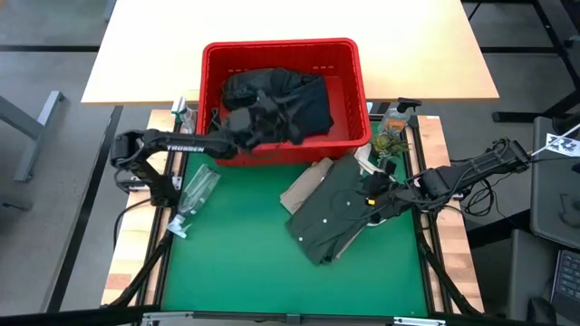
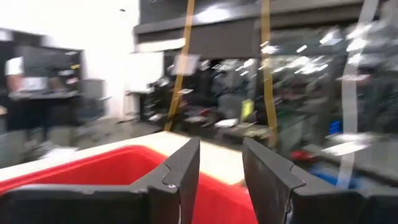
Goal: Fold laundry
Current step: Fold the dark blue pants
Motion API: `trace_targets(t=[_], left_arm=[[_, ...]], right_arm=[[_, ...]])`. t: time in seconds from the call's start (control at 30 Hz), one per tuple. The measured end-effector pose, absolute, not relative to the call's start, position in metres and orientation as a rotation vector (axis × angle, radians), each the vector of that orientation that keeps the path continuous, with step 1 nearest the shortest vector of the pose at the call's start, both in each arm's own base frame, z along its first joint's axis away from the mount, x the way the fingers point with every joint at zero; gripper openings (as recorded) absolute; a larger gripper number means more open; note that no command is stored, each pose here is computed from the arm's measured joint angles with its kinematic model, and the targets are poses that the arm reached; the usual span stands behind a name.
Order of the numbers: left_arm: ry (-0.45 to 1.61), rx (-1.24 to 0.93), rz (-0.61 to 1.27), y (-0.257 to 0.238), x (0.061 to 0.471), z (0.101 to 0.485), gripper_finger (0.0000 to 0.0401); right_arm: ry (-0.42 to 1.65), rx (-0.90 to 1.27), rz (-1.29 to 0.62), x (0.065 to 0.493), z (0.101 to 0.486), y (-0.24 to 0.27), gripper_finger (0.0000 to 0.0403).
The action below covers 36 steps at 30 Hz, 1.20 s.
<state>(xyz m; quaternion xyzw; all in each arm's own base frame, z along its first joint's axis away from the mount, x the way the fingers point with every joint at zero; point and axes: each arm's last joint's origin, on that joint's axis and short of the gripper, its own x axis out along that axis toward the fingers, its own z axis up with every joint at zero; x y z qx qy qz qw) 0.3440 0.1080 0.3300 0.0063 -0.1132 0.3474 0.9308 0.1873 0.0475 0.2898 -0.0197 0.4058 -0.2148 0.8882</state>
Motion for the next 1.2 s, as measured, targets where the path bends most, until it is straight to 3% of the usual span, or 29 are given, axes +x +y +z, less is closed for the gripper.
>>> trace_targets(t=[0.23,0.43,0.57,0.73,1.0,1.2], left_arm=[[-0.059,-0.047,0.909,0.18,0.316,0.311,0.0117],[0.06,-0.212,0.819,0.221,0.288,0.303,0.0117],[0.293,-0.281,0.815,0.244,0.269,0.311,0.0117],[0.555,-0.159,0.895,0.262,0.243,0.331,0.0117],[0.552,-0.074,1.088,0.277,0.228,0.344,0.0117],[0.558,-0.065,1.12,0.277,0.227,0.344,0.0117]], right_arm=[[0.818,-0.046,-0.467,0.188,0.291,0.047,0.016],[0.814,-0.05,-0.475,0.189,0.291,0.047,0.016],[0.814,-0.045,-0.487,0.189,0.291,0.045,0.016],[0.817,-0.027,-0.526,0.191,0.291,0.037,0.016],[0.82,0.0,-0.589,0.193,0.291,0.024,0.016],[0.836,0.026,-0.565,0.193,0.29,0.023,0.016]])
